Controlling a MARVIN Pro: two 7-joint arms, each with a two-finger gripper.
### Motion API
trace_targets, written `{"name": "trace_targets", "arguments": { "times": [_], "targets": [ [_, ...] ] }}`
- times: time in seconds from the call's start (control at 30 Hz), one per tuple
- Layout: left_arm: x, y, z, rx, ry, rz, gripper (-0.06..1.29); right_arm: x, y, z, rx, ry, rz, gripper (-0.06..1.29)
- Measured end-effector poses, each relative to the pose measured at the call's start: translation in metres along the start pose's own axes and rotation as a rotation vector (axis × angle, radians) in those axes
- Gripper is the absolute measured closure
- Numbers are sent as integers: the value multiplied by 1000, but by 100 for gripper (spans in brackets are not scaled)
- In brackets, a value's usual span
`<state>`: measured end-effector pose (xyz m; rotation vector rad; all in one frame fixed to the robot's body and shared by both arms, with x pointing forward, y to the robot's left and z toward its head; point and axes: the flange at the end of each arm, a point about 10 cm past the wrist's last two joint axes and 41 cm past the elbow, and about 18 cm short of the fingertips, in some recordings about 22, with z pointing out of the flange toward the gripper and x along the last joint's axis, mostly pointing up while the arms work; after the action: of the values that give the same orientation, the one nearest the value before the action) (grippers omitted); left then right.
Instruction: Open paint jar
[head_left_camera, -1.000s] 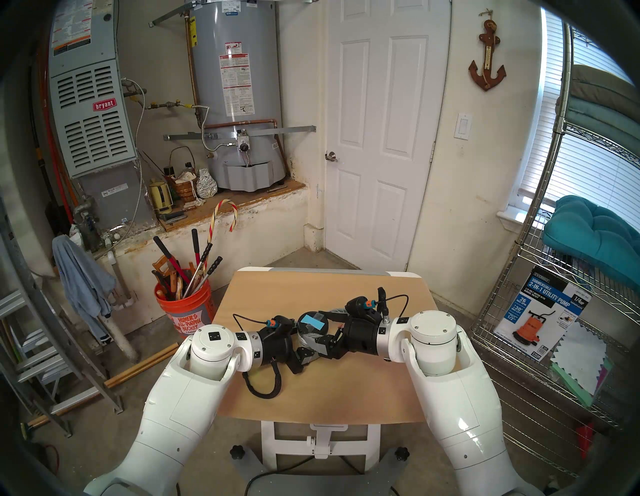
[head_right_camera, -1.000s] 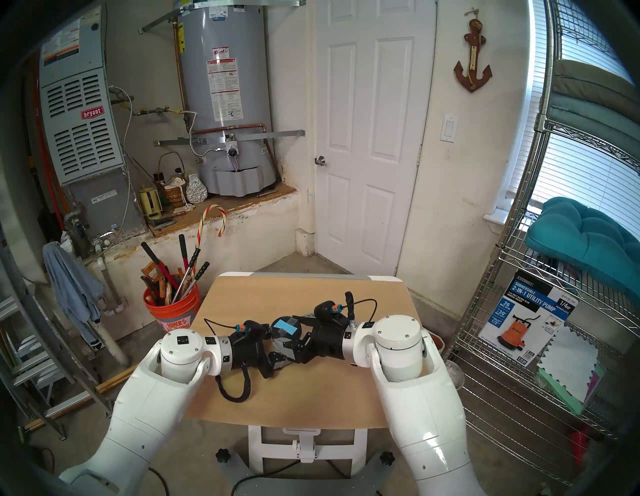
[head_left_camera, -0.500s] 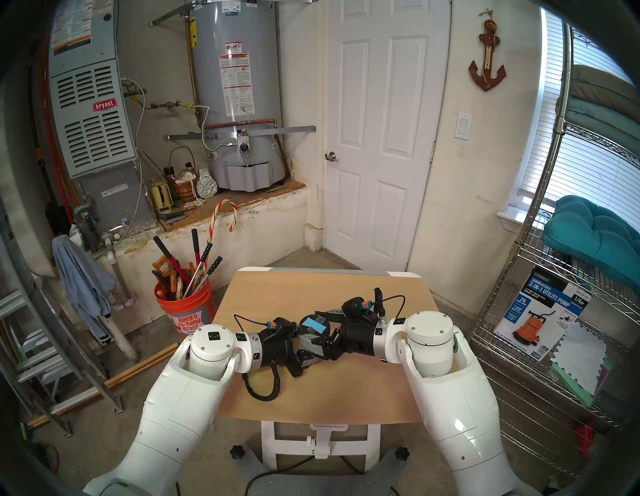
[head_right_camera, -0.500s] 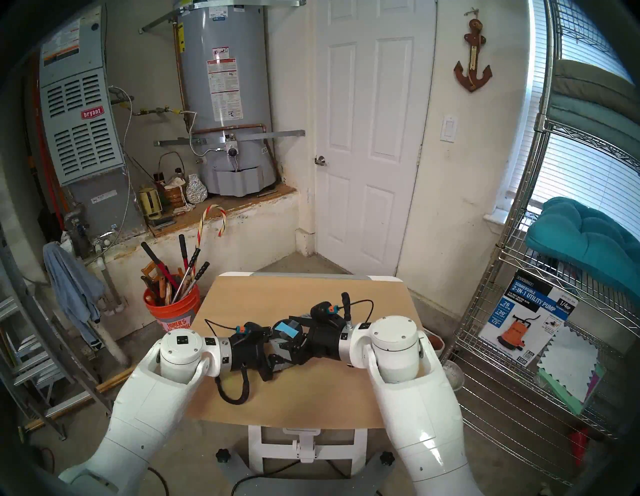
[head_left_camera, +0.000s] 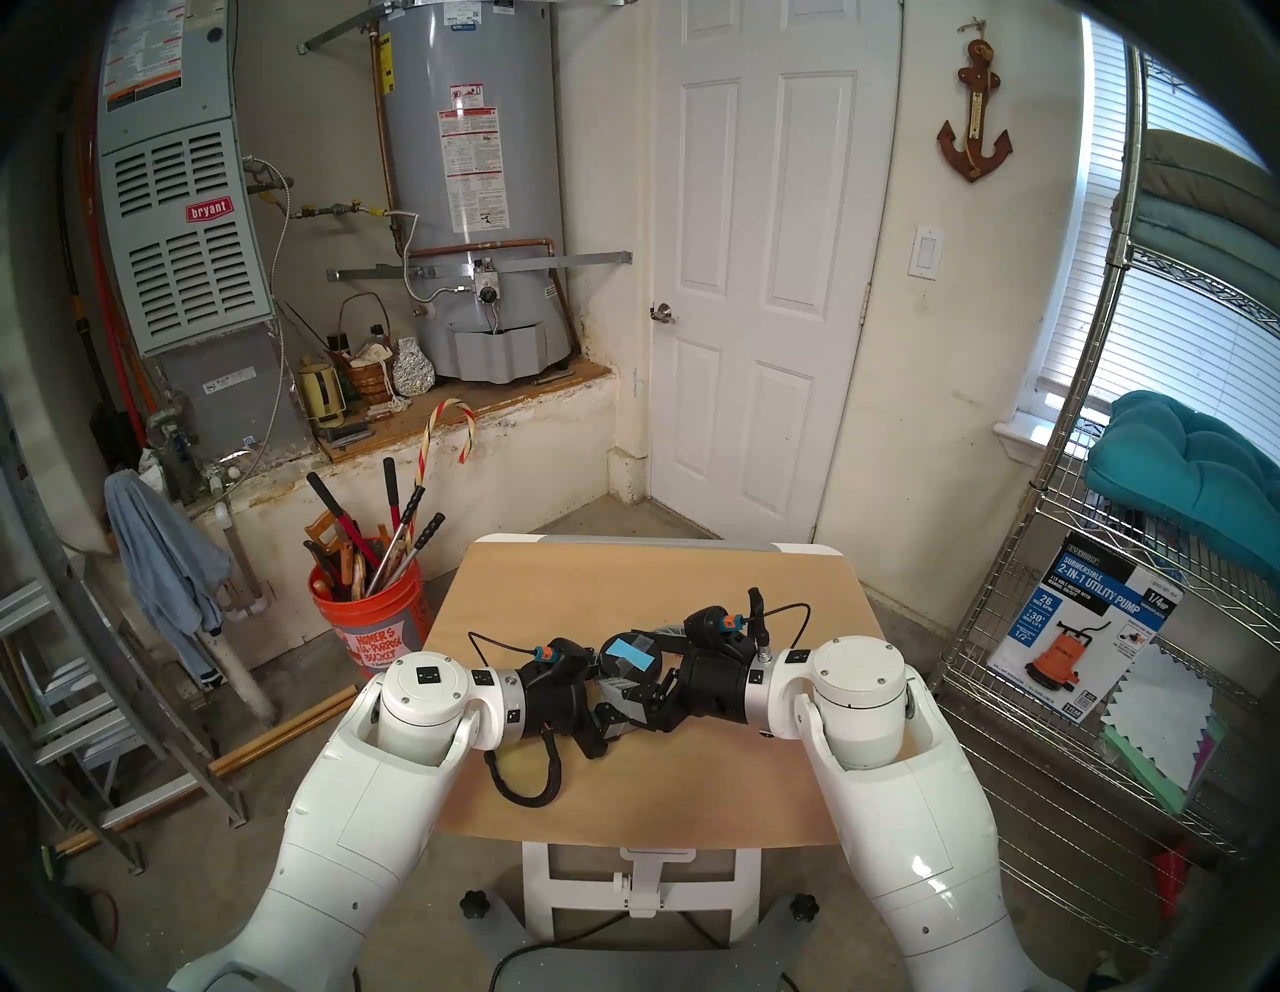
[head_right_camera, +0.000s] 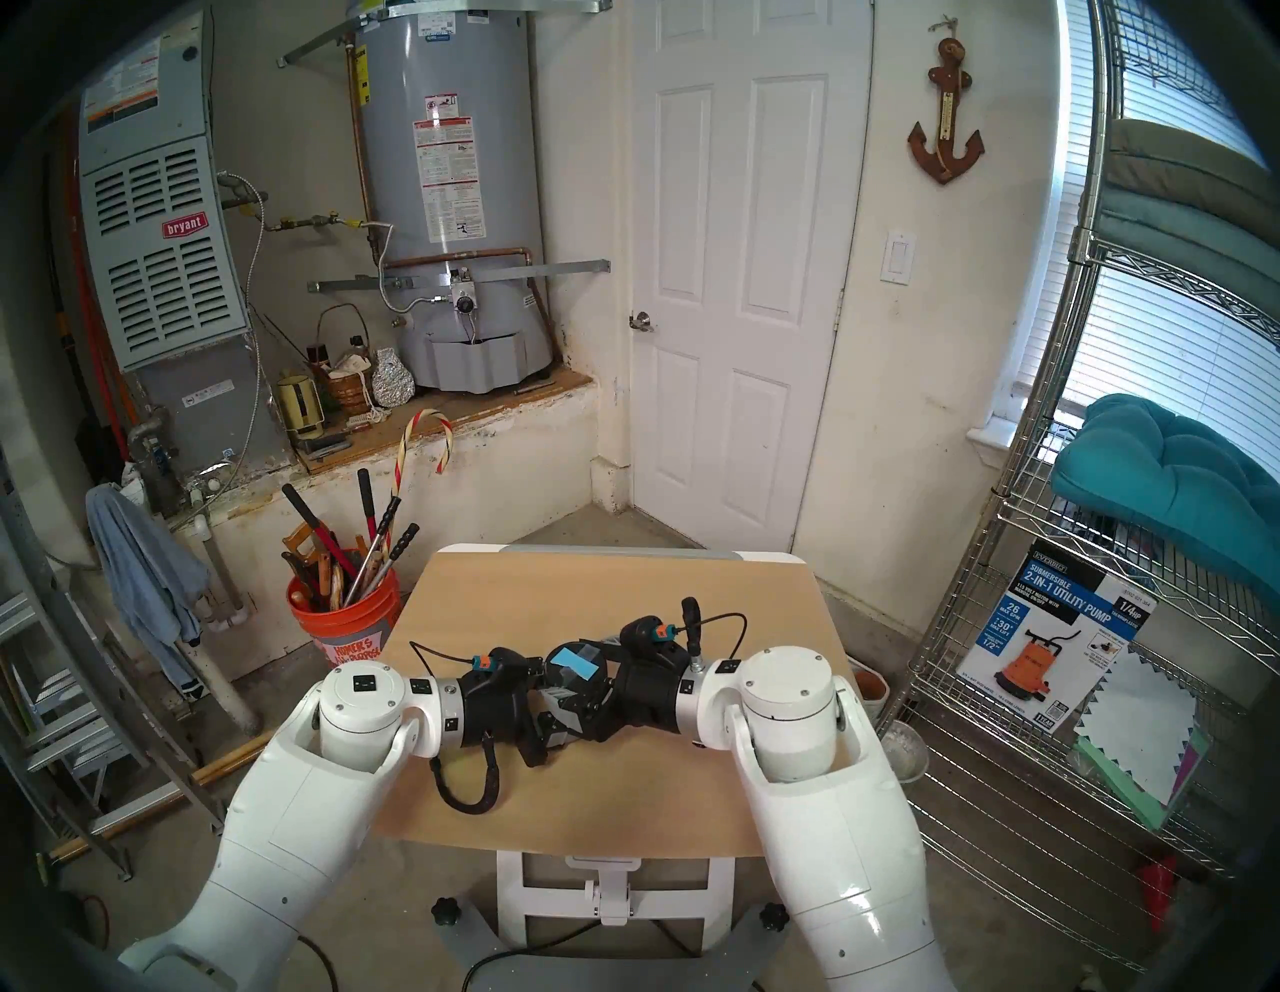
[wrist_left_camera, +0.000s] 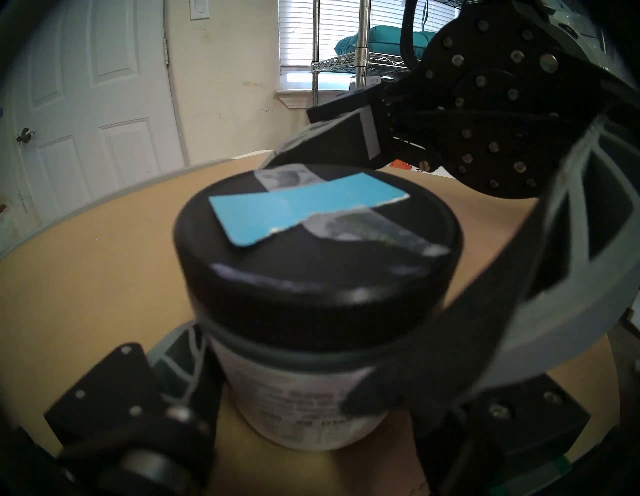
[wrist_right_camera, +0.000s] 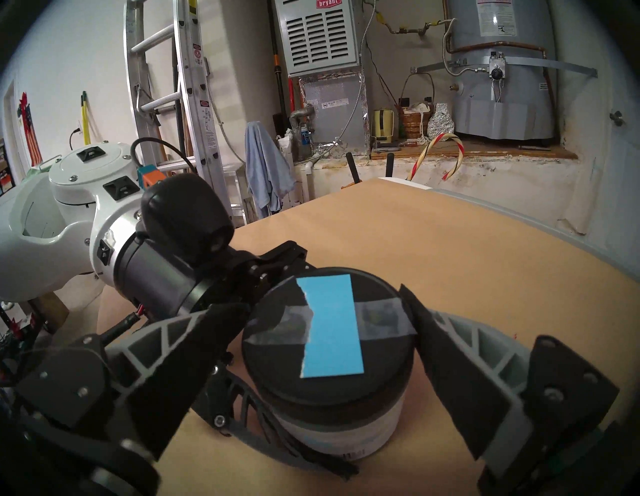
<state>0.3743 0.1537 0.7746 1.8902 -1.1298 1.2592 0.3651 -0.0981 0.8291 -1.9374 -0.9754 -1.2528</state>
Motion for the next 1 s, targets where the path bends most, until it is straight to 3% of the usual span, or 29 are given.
{"name": "trace_targets", "arguments": {
  "times": [0.1,0.13,0.17,0.37,0.67,1.0],
  "targets": [
    [0,1,-1,0,0,0,45,0,0,-1,-2,3,-5,20],
    [0,1,-1,0,0,1,45,0,0,-1,-1,3,-6,34],
    [0,2,-1,1,-1,1,45,0,0,-2,1,3,-8,39],
    [-2,3,-2,0,3,2,45,0,3,-3,34,-9,-42,49],
    [-2,1,-3,-3,14,-3,45,0,15,2,117,0,-164,53],
    [-1,-2,-7,-12,17,-5,45,8,30,14,271,1,-284,54]
  ]
}}
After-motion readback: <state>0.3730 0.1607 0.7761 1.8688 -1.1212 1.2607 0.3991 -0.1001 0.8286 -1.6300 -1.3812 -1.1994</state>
